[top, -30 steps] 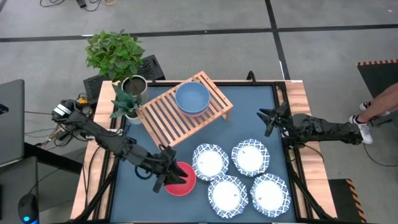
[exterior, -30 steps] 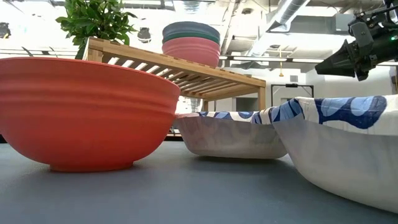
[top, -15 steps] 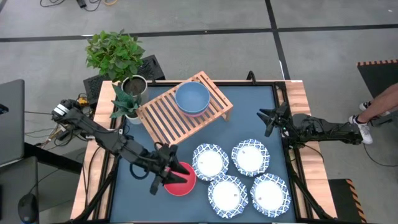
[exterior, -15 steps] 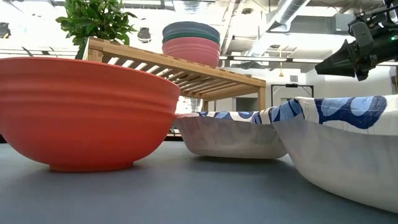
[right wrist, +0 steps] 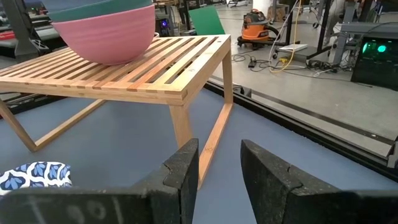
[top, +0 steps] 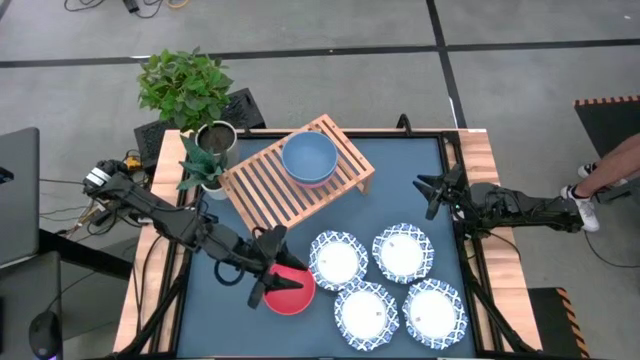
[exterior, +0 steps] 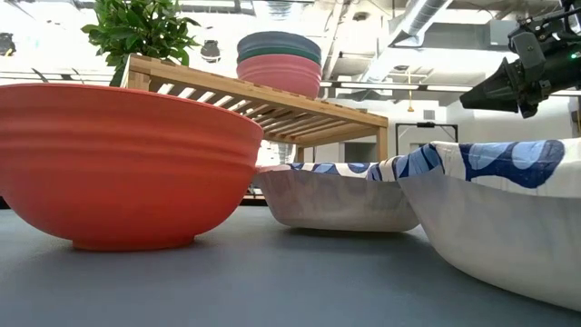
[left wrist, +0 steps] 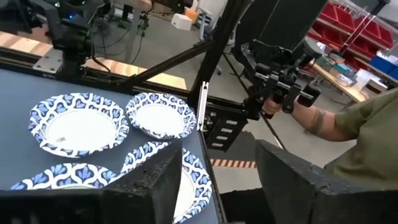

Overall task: Place and stack bowls onto a shelf
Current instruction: Stack the red bowl on top of the blue bowl on the shelf

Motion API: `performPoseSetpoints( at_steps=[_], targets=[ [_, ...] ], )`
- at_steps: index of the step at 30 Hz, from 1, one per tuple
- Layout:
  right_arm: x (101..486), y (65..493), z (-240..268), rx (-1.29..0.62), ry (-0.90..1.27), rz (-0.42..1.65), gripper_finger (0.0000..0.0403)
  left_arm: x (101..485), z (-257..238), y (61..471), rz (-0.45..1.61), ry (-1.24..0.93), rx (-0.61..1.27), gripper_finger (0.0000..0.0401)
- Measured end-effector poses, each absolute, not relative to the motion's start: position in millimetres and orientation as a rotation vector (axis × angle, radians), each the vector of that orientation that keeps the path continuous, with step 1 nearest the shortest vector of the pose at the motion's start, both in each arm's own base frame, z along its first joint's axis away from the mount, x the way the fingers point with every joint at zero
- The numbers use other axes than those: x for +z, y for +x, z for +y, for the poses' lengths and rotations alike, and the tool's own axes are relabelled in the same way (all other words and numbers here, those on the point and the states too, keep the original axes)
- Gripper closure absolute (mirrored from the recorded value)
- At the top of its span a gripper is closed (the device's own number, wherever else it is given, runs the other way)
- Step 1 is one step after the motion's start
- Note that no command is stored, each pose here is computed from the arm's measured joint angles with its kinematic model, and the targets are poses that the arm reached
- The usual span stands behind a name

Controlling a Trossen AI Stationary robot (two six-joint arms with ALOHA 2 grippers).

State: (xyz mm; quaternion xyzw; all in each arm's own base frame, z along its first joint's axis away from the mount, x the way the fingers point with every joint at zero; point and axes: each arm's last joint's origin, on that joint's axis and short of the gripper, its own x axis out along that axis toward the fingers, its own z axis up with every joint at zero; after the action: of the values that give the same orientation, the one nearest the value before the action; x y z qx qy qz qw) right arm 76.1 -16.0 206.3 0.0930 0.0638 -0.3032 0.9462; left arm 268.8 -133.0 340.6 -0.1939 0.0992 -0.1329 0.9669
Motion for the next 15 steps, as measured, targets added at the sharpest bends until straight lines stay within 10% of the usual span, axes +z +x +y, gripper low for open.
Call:
performPoseSetpoints(
  at_steps=[15],
  targets=[
    [206.2,76.1,-16.0,-0.618,0.189,0.131,0.0259,320.5,-123.5,279.6,0.318,-0.312,-0.182,0.0177]
  ],
)
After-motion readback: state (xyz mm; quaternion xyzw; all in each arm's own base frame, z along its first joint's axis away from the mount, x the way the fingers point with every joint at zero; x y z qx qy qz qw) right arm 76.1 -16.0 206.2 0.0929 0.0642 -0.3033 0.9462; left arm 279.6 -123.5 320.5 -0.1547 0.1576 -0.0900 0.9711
